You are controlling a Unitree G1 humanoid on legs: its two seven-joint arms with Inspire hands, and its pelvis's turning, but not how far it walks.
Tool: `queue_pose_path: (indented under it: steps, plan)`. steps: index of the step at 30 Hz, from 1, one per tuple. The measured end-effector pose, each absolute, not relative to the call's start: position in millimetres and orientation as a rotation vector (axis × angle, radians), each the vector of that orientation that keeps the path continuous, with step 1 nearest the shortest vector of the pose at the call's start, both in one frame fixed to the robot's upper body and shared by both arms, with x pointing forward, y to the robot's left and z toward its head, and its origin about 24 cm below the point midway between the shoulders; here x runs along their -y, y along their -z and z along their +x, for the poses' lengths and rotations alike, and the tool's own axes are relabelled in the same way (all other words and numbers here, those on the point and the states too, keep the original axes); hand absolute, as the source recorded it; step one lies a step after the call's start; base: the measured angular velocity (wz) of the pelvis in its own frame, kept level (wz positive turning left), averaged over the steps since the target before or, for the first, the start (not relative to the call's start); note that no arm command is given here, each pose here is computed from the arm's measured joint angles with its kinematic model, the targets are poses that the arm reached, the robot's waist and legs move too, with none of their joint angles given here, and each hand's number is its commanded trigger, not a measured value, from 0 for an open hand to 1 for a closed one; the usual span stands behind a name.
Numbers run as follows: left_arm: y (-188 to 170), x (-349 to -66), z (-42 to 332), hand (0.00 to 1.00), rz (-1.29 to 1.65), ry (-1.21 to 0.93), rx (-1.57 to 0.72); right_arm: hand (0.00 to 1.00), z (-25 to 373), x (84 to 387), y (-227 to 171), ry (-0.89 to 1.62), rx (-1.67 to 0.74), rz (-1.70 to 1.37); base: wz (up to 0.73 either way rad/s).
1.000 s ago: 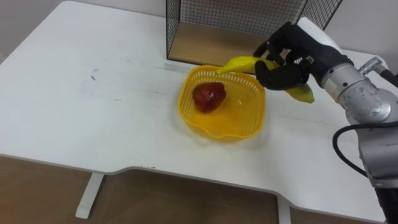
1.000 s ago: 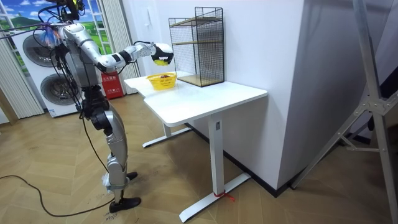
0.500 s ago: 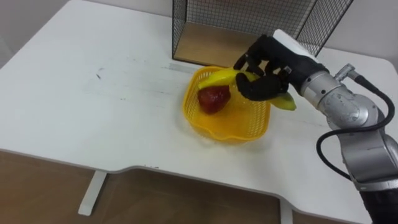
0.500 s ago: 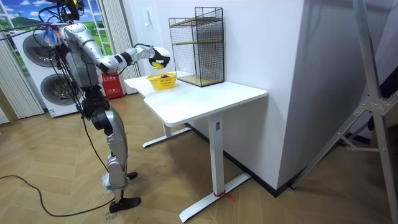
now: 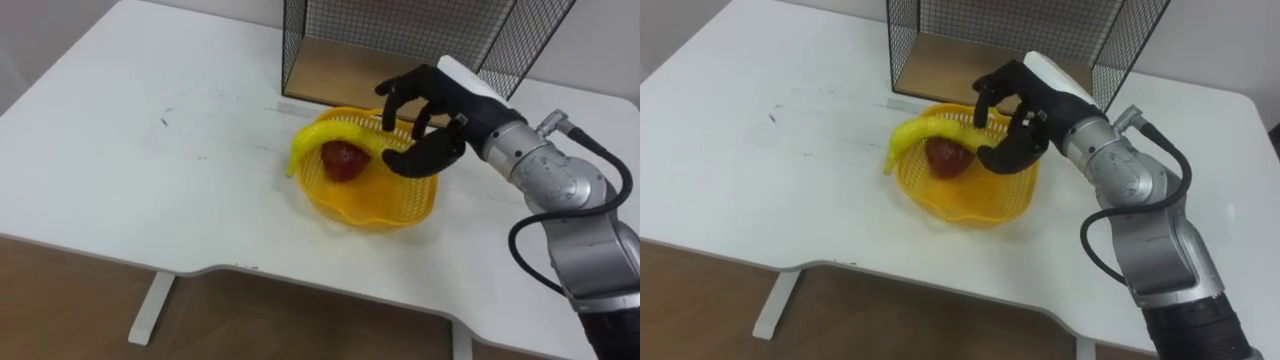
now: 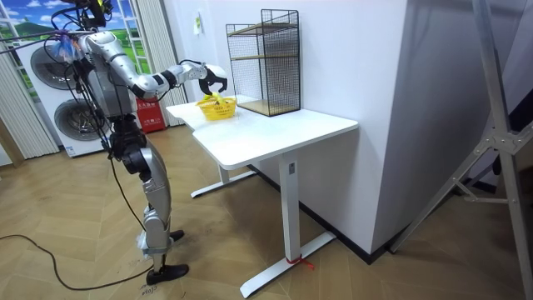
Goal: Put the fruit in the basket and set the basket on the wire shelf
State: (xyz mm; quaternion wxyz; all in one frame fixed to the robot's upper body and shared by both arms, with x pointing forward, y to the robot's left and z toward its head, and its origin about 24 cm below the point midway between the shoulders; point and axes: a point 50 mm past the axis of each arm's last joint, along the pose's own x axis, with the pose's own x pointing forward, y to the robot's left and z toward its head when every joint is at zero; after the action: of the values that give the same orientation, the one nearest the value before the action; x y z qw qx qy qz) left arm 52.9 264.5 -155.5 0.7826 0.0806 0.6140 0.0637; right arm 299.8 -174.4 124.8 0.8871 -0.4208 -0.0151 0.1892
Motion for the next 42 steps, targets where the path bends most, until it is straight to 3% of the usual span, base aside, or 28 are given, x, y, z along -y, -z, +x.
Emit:
queue_pose_path:
  steps: [22,34,42]
  plan:
    - [157,-262,47,0.00,0.185,-0.138,-1.340,0.00,297,174,-121,-0.404,0.028,-0.790,0.00]
    - [159,-264,28,0.00,0.038,-0.322,-1.331,0.00,277,224,-123,-0.073,0.130,-0.505,0.01]
    - [150,-282,27,0.00,-0.131,-0.704,-1.188,0.00,248,260,-98,0.165,0.052,-0.458,-0.02]
